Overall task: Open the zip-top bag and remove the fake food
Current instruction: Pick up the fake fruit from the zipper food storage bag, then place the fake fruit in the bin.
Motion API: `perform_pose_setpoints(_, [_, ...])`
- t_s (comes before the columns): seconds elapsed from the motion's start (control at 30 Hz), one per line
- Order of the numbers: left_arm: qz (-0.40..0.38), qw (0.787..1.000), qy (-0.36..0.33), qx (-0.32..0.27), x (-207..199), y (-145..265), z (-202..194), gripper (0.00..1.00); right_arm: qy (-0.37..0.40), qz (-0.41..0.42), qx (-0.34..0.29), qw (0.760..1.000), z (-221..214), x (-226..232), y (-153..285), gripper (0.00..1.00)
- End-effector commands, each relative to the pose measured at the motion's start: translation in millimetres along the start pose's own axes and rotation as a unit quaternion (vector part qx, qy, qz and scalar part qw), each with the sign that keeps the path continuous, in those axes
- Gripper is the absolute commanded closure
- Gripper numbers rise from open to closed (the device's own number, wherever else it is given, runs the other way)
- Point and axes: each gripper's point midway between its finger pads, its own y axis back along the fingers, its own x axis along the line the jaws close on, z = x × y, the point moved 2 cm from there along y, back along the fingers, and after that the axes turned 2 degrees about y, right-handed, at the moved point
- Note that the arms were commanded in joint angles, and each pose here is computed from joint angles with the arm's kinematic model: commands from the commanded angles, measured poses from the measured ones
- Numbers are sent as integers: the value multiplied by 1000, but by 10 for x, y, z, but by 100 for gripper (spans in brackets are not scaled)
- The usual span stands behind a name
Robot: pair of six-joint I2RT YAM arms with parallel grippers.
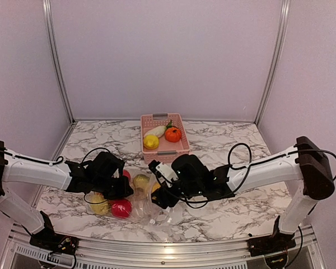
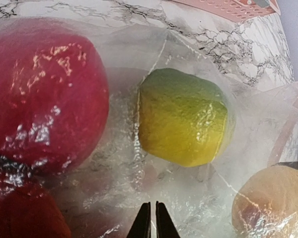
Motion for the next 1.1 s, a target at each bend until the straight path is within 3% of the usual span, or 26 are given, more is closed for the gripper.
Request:
perform_pose_setpoints(0.0, [-1, 1000, 0, -9, 17, 48, 29, 94, -20, 1, 20, 1000, -118, 28, 172, 66])
perform_pose_setpoints(0.57, [-13, 1000, -9, -17, -80, 112, 107, 94, -60, -24, 38, 997, -245, -78, 809, 67])
perform_pose_setpoints(0.87, [-25, 999, -12, -22, -178, 153, 163, 95, -98, -27, -51, 994, 345, -416, 1138, 67])
perform_pose_setpoints(1.07, [-33, 999, -16, -27, -237, 191, 201, 94, -86, -71, -79, 991, 838, -797, 963, 68])
